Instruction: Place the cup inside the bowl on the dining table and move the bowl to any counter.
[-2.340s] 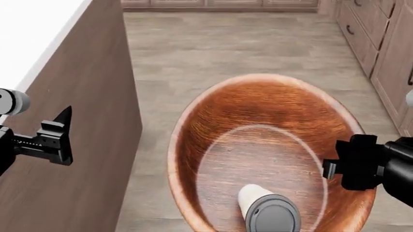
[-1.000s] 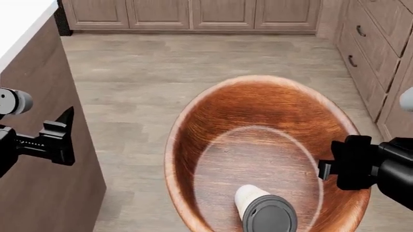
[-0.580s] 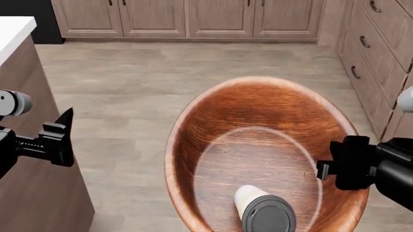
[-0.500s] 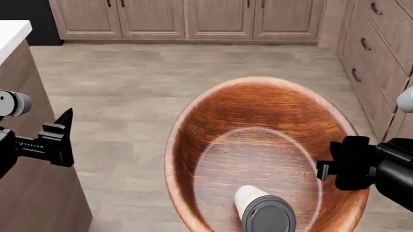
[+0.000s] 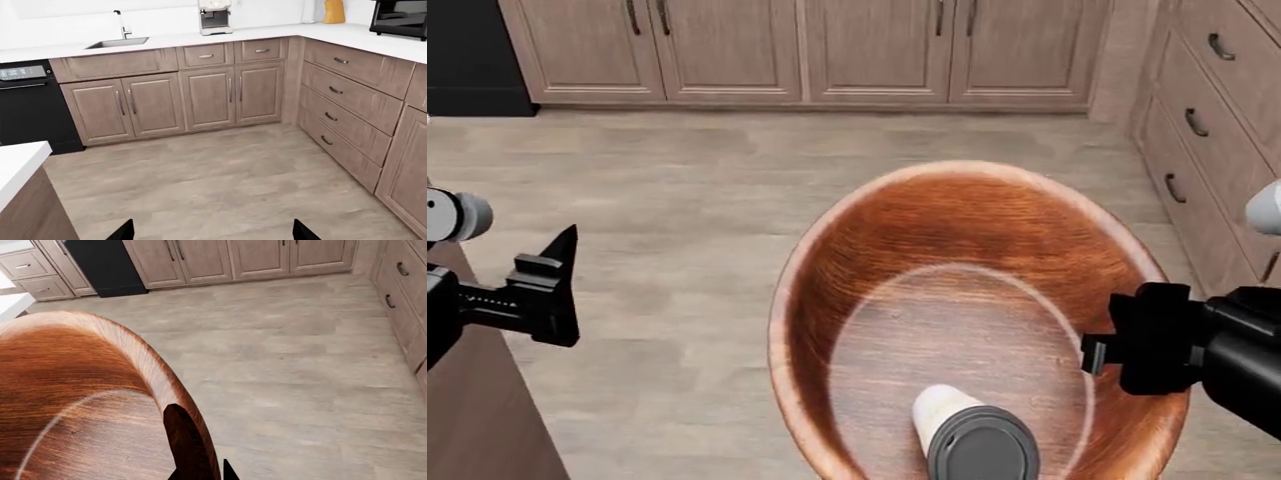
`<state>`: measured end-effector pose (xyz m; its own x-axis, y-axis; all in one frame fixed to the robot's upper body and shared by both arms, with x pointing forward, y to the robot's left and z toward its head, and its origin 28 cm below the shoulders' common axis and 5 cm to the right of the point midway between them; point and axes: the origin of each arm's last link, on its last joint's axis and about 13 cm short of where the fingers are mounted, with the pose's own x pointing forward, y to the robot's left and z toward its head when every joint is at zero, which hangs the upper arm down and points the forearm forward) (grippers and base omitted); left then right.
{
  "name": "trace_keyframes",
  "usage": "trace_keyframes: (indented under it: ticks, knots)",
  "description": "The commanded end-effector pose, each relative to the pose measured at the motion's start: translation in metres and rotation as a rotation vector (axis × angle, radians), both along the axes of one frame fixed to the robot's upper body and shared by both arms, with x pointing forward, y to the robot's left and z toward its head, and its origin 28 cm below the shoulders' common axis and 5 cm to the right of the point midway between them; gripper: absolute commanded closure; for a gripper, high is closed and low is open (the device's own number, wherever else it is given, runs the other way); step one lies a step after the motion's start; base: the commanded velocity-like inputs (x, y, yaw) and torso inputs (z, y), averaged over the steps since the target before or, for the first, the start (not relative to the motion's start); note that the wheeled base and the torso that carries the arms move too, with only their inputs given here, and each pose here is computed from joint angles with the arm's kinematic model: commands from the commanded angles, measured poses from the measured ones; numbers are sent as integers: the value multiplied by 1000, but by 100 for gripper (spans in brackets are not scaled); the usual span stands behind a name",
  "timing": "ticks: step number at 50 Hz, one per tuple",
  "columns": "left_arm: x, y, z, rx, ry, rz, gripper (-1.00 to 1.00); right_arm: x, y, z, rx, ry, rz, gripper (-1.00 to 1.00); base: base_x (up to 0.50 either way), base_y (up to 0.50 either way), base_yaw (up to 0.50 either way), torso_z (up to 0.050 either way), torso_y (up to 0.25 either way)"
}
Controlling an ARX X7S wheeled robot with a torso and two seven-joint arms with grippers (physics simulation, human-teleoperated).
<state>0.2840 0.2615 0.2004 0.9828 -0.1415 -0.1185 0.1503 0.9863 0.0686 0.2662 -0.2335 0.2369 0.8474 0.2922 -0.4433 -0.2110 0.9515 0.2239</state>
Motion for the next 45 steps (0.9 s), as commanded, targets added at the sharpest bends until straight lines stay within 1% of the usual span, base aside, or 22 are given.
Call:
trace_keyframes:
  ticks: [1,9,10,19,27,29,37,38,45]
  knots:
    - [1,-2,0,0,0,-3,-100,2,0,11,7,-31,7,100,500,-16,0,0,0]
    - [0,1,-1,-1,0,-2,-100,5,2,13,1,-31,16,100,500,-14,0,0,1]
    - [1,-1,-2,0,1,-2,-100,5,2,14,3,-33,14,100,500,-16,0,0,0]
    - [3,-3,-2,2,0,-5,-100,4,0,13,9,-33,11,100,500,-13,0,0,2]
    - [1,3,-1,-6,-6,-6,-100,7,2,13,7,-38,15,100,500,-13,0,0,1]
    - [2,0,-1,-7,-11,-6,-100,8,2,12,12,-43,16,100,500,-14,0,0,0]
    - [3,-1,-2,0,-20,-3,-100,7,2,14,4,-45,22,100,500,-8,0,0,1]
    - [2,1,-1,-1,-21,-2,-100,8,3,14,2,-44,25,100,500,-8,0,0,11]
    - [2,1,-1,2,-22,0,-100,9,4,15,2,-49,32,100,500,-7,0,0,1]
